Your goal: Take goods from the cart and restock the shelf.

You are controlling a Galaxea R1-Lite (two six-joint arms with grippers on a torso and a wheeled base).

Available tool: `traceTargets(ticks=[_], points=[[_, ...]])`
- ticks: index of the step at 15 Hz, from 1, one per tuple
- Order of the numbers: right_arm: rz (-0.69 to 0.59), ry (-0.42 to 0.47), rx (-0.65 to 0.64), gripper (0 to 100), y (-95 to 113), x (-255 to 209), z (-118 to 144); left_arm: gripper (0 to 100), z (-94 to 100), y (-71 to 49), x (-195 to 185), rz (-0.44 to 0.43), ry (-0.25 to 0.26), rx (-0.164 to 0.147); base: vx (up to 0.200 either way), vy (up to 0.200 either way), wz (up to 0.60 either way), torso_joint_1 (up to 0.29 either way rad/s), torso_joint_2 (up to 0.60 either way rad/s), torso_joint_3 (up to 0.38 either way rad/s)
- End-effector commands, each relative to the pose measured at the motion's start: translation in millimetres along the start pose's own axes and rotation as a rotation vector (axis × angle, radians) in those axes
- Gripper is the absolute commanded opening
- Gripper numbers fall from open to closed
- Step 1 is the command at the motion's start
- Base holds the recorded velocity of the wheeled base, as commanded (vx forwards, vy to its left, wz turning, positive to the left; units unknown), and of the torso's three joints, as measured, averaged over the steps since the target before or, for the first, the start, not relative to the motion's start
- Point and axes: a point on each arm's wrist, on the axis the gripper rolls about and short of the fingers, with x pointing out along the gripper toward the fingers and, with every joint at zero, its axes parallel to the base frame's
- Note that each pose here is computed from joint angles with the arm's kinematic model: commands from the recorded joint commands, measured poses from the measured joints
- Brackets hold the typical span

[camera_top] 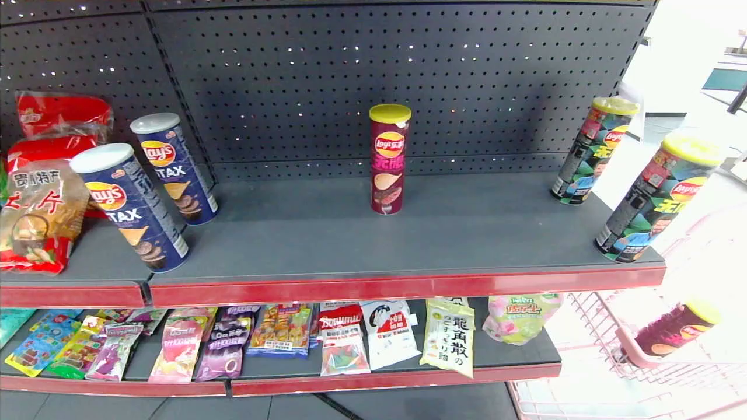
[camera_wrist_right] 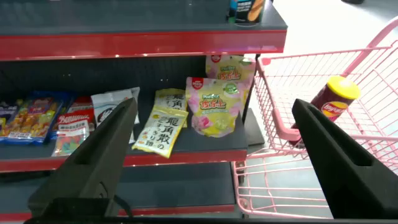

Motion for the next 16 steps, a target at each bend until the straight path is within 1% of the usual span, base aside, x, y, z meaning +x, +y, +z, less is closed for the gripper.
traceTargets(ticks=[1, 16], points=[[0.001, 0.001, 0.000, 100, 0.0, 0.0, -0.1, 100, 0.1, 0.0, 0.1, 0.002, 0.000, 0.000, 0.000, -0.200, 0.00, 0.022, 0.02, -0.007], [0.004, 0.001, 0.000, 100, 0.0, 0.0, -0.1, 100, 0.1, 0.0, 0.1, 0.002, 0.000, 0.000, 0.000, -0.200, 0.00, 0.002, 0.00, 0.003]])
